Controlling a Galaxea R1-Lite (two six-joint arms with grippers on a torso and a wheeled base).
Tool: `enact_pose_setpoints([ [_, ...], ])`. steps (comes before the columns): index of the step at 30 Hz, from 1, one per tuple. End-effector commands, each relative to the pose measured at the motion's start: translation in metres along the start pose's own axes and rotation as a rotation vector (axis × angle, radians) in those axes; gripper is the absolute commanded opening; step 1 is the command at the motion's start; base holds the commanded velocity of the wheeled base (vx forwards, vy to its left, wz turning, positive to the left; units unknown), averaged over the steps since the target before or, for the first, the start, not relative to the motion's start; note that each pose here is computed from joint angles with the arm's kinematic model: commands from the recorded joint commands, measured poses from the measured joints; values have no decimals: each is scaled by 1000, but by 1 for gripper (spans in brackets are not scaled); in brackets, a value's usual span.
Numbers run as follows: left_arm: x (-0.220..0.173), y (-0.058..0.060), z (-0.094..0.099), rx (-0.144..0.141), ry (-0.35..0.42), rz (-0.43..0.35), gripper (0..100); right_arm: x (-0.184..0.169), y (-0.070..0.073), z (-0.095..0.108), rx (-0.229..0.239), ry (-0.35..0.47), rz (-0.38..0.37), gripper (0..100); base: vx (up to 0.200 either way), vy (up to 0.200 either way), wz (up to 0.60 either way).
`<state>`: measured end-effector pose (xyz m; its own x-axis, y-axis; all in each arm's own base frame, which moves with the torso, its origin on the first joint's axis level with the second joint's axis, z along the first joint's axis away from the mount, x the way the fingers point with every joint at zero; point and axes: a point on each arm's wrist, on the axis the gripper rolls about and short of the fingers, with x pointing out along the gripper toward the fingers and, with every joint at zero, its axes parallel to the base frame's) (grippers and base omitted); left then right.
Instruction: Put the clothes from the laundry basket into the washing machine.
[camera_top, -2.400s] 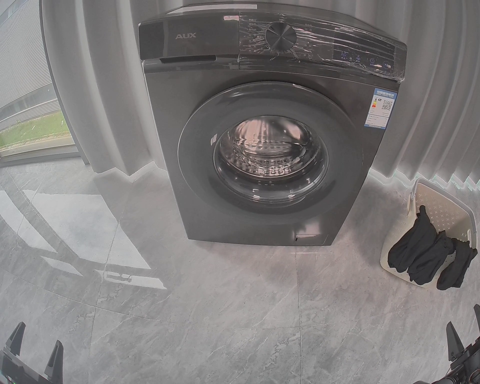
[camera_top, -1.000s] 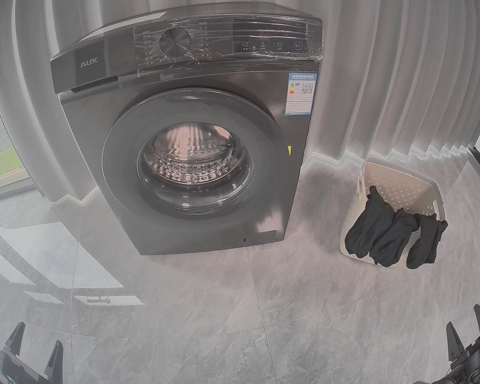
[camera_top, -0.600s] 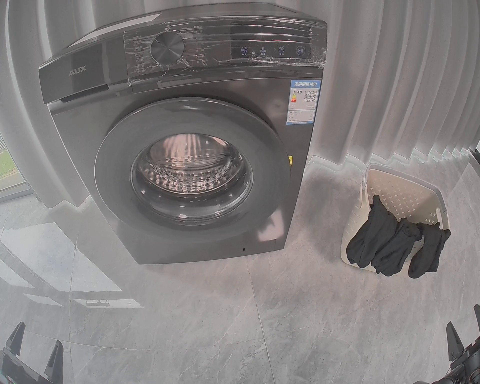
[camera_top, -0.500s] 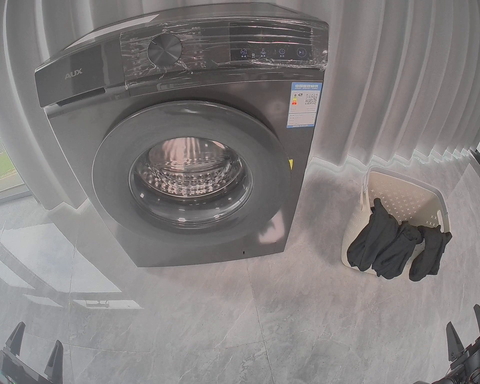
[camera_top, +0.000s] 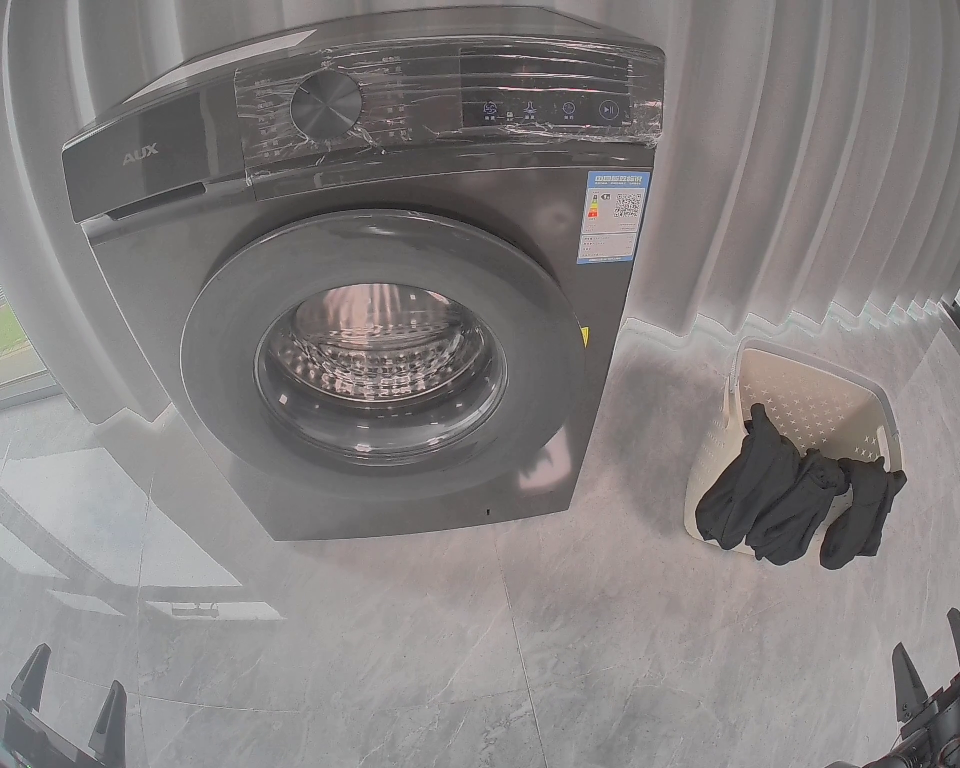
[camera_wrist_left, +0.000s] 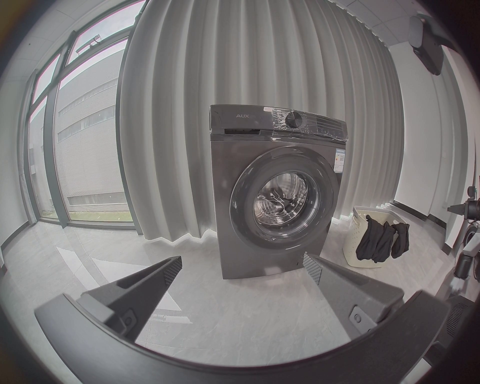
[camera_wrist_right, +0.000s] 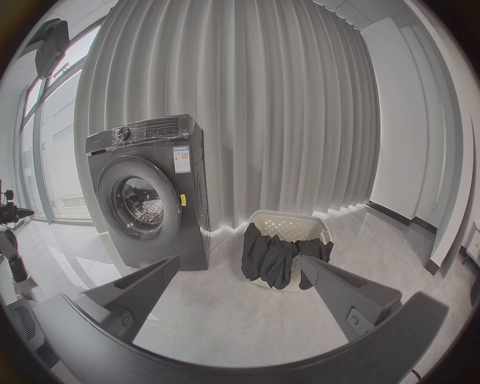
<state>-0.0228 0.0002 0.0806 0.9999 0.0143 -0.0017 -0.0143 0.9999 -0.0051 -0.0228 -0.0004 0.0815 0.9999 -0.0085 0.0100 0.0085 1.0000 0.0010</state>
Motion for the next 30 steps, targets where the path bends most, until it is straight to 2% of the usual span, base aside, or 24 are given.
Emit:
enact_pose_setpoints([
  [1, 0, 0, -5, 1, 4, 1, 100, 1, 0, -5, -1, 13, 1, 100, 0, 0, 0],
  [7, 0, 0, -5, 1, 4, 1, 100, 1, 0, -5, -1, 13, 1, 100, 0, 0, 0],
  [13, 0, 0, -5, -1, 4, 1, 100, 1, 0, -5, 1, 13, 1, 100, 0, -200, 0],
  [28, 0, 0, -5, 1, 4, 3, 100, 1, 0, -5, -1, 13, 1, 100, 0, 0, 0],
  [30, 0, 0, -5, -1, 4, 1, 100, 1, 0, -5, -1, 13, 1, 100, 0, -200, 0],
])
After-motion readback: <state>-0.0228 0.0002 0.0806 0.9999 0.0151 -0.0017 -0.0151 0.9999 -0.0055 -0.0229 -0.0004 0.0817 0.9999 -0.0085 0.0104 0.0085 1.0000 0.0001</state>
